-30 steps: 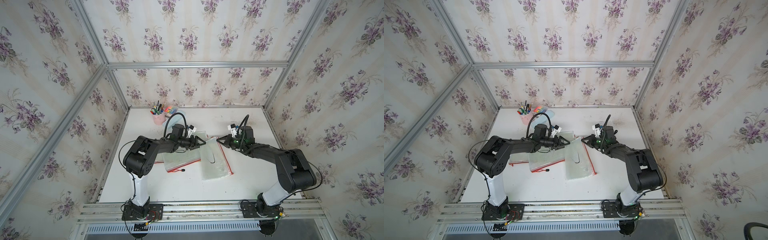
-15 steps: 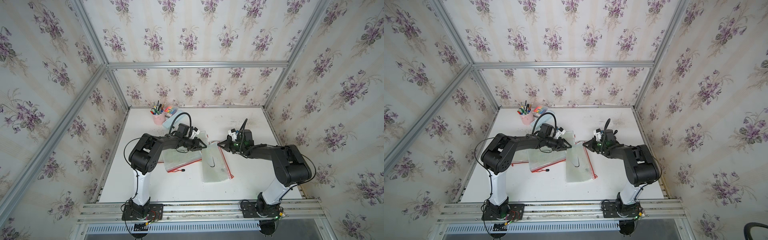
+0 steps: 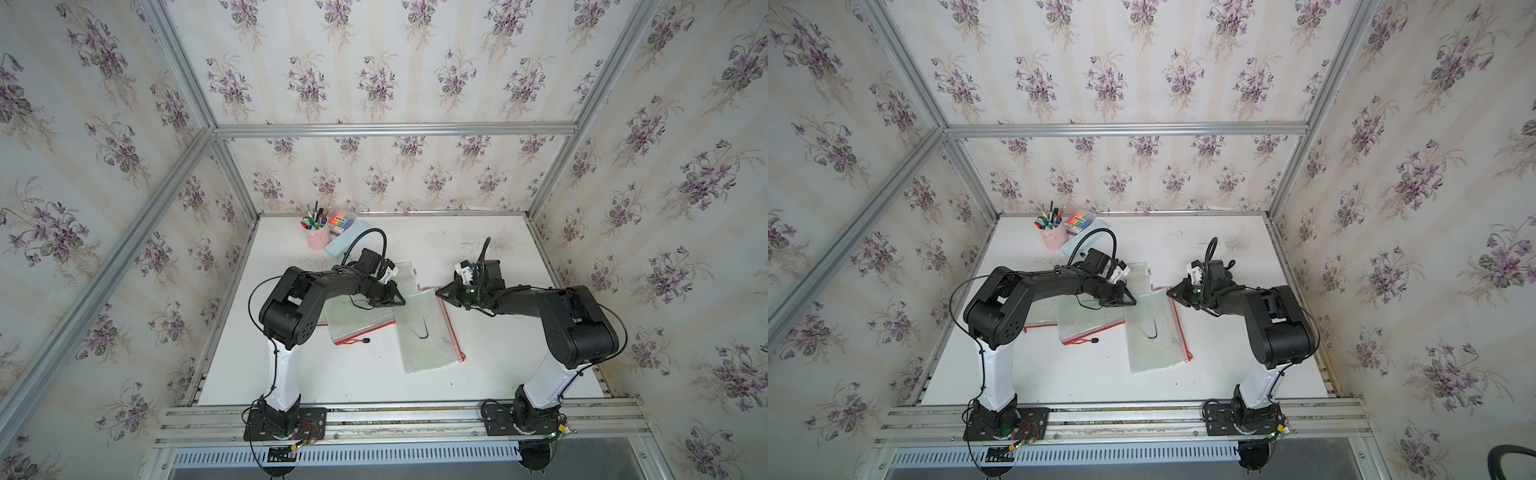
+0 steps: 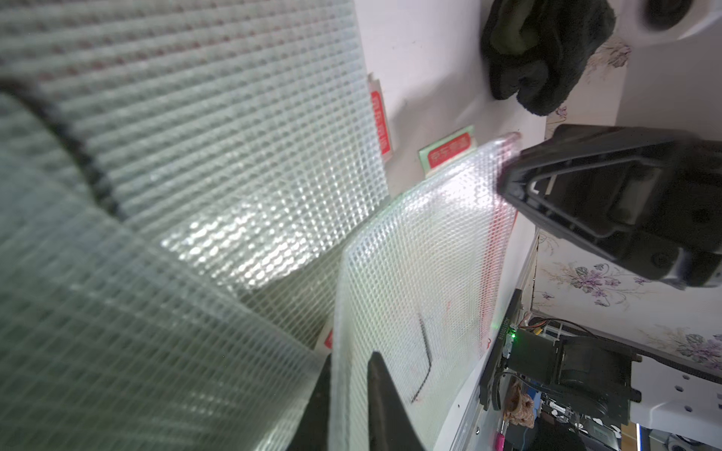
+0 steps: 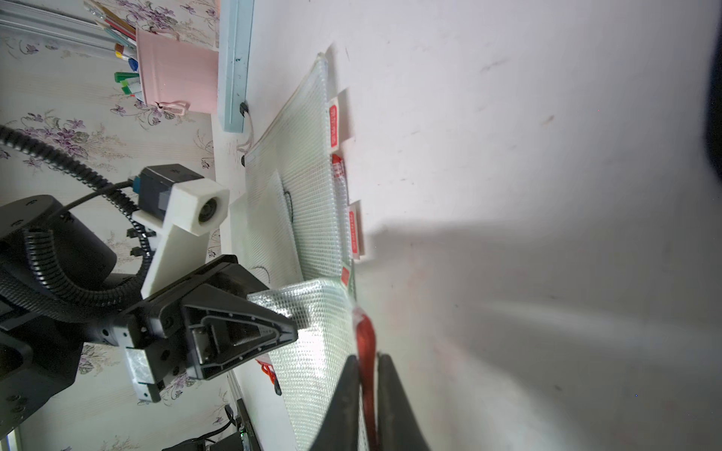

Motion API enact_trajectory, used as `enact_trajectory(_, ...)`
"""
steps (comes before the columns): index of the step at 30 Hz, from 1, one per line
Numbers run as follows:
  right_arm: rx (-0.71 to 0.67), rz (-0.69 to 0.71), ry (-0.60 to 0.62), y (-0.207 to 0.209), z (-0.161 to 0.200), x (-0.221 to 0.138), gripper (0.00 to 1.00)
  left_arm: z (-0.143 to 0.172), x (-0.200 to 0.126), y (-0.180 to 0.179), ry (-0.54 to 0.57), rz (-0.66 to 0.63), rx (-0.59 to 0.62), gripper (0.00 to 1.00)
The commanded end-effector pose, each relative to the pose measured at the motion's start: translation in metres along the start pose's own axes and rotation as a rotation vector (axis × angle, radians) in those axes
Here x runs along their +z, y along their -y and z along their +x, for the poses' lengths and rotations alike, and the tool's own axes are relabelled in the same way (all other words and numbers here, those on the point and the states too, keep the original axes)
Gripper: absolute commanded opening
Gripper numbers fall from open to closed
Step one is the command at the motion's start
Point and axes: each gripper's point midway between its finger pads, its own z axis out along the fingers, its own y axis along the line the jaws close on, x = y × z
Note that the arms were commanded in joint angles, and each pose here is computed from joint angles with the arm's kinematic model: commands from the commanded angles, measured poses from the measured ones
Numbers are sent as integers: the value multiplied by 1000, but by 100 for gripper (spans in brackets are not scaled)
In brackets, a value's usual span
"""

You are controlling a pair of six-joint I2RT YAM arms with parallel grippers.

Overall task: Wipe the document bag
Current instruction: Pick up the document bag from the center of the board, then wipe the dirt from the document bag.

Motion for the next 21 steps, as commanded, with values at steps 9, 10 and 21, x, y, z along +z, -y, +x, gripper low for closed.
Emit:
enact_trajectory(9, -308, 473, 225, 2, -90, -67, 83, -8, -4, 24, -23, 26, 55, 0)
enact_trajectory(10, -303, 537, 246, 11, -100, -75, 83, -10, -6, 26, -19, 27, 56, 0)
enact_trajectory(21, -200, 769, 62, 88, -86, -44, 89, -30, -9, 37, -2, 26, 66, 0)
